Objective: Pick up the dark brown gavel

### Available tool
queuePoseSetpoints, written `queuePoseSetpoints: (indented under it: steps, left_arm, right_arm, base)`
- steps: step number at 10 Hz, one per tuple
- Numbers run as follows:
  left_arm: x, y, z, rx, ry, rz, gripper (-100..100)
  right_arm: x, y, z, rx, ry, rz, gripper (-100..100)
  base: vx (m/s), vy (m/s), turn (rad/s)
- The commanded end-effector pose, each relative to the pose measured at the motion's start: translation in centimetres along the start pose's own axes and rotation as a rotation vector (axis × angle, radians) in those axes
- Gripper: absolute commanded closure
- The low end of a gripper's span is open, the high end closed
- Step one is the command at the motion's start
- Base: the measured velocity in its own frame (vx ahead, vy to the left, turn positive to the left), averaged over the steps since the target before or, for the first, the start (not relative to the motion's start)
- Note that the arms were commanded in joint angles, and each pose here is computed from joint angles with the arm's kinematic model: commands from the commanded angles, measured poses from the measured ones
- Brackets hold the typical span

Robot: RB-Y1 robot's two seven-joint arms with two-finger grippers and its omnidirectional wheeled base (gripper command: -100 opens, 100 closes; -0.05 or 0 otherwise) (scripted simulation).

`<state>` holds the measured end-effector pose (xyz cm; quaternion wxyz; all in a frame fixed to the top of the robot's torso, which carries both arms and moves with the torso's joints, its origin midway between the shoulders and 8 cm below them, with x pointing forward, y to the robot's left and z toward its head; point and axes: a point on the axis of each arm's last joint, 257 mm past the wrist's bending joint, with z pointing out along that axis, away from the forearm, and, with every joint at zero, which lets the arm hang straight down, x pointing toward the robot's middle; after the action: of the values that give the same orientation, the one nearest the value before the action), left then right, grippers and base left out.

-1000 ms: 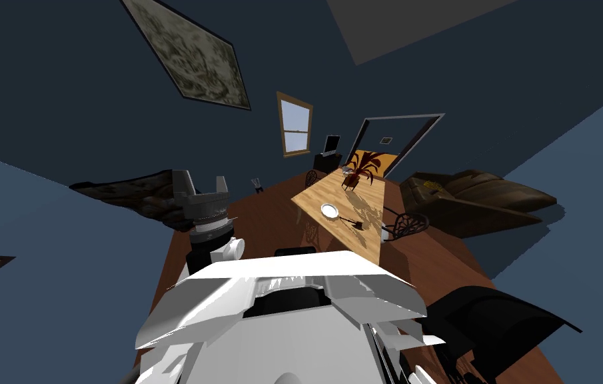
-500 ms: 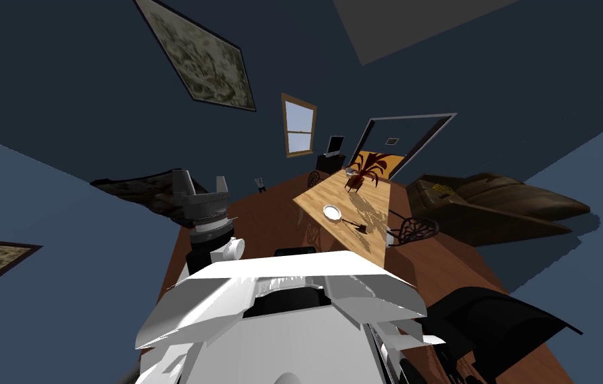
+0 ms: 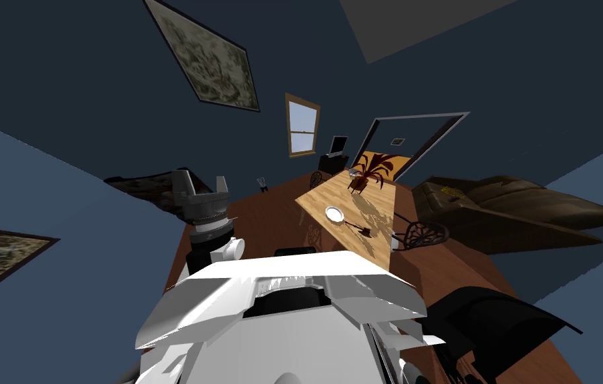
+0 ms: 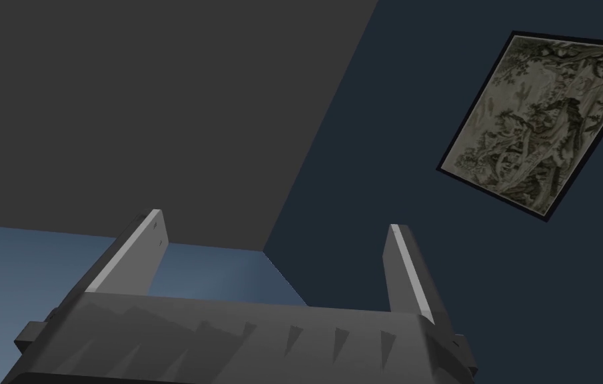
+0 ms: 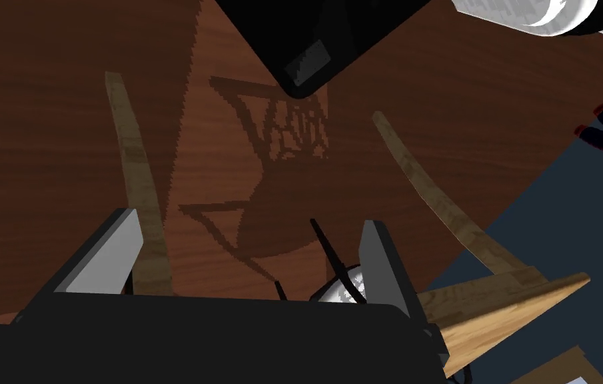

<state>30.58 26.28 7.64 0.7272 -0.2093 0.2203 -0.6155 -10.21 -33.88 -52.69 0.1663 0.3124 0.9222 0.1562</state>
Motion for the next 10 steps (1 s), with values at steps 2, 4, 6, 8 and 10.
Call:
queuePoseSetpoints:
  steps: [2,4,6,8,10]
  left_arm:
    - [0.0,0.0,0.0,0.000,0.000,0.000,0]
    - [0.0,0.0,0.0,0.000,0.000,0.000,0]
    - [0.0,0.0,0.0,0.000,0.000,0.000,0]
    - [0.0,0.0,0.0,0.000,0.000,0.000,0]
    - [0.0,0.0,0.0,0.000,0.000,0.000,0]
  right_arm:
    - [0.8,-4.7,-2.3,0.092,0.050,-0.074,-100]
    - [1.2,-7.2,-3.5,0.141,0.077,-0.111,-100]
    - [1.4,-9.6,-4.9,0.189,0.104,-0.149,-100]
    - [1.3,-11.6,-6.2,0.229,0.127,-0.191,-100]
    - [1.6,-14.5,-8.1,0.291,0.163,-0.228,-100]
  base:
    - [0.036,0.011,0.119]
    - [0.029,0.009,0.096]
    - [0.029,0.009,0.094]
    - [0.033,0.010,0.110]
    - [0.032,0.010,0.105]
